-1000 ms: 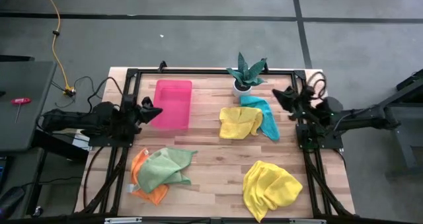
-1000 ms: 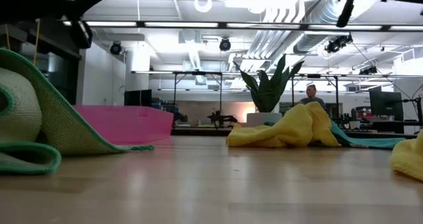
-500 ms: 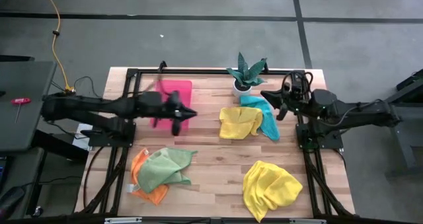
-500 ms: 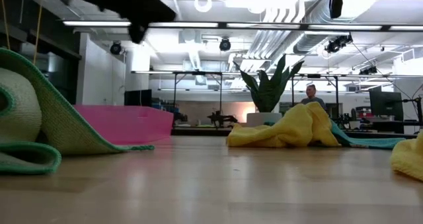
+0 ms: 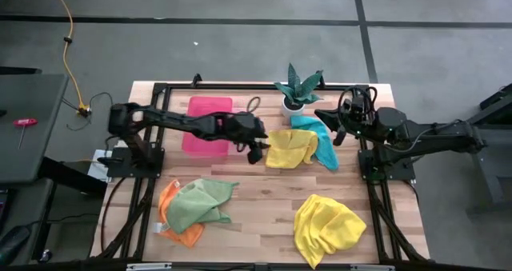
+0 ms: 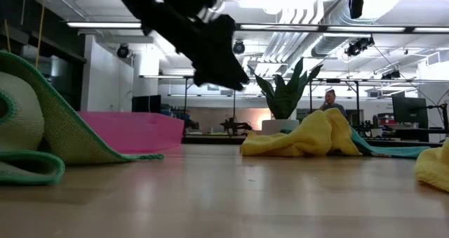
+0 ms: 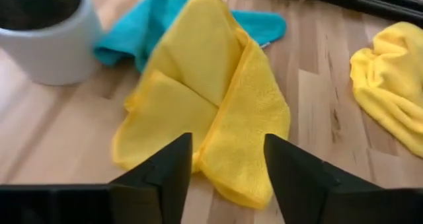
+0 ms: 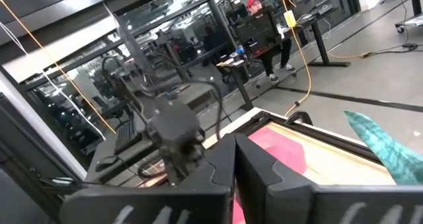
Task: Fold microfiber towels
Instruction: Fold the top yellow microfiber towel
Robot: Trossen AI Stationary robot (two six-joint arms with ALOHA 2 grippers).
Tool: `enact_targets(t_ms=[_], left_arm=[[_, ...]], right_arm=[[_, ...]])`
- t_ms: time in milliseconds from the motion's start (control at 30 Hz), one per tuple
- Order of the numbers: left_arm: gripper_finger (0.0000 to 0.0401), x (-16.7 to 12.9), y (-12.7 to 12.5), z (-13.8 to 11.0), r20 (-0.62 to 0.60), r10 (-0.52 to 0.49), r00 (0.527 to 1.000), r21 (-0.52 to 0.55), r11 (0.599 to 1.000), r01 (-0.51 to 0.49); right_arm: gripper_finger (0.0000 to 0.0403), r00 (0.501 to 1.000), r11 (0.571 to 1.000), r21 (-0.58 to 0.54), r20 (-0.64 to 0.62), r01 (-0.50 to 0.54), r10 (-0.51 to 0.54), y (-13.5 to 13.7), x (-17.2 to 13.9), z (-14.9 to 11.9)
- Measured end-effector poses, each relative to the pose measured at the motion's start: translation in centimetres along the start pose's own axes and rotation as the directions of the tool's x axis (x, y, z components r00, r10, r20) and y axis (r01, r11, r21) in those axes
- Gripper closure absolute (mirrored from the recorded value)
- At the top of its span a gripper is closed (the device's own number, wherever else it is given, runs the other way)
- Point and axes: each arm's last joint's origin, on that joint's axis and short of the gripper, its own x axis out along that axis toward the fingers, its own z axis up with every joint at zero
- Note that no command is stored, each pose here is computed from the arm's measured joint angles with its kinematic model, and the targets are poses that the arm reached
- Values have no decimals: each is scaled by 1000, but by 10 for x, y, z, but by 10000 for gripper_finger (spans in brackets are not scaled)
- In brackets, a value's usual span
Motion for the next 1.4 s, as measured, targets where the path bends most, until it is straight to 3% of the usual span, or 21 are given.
enact_targets(t_ms=[133,400,800,933,1267,1400], left_arm=[[197,26,4,-1,-42,-43,998,-25,999,42],[198,61,12,-14,-107,-22,994,-29,999,19],[205,71,14,-25,-155,-28,987,-34,999,23],[241,70,13,-28,-183,-60,981,-17,998,57],[384,69,14,-30,-213,-57,975,-11,998,56],[394,62,13,-25,-208,-60,976,6,998,62]], right_arm=[[402,1000,1000,-4,-10,5,-5,0,0,-1],[402,1000,1000,-8,-24,11,-11,-1,0,-3],[402,1000,1000,-11,-27,12,-13,-1,0,-3],[402,1000,1000,-12,-26,13,-13,-1,0,-3],[402,1000,1000,-12,-27,13,-14,-1,0,-3],[402,999,1000,-14,-30,14,-15,-2,0,-3]])
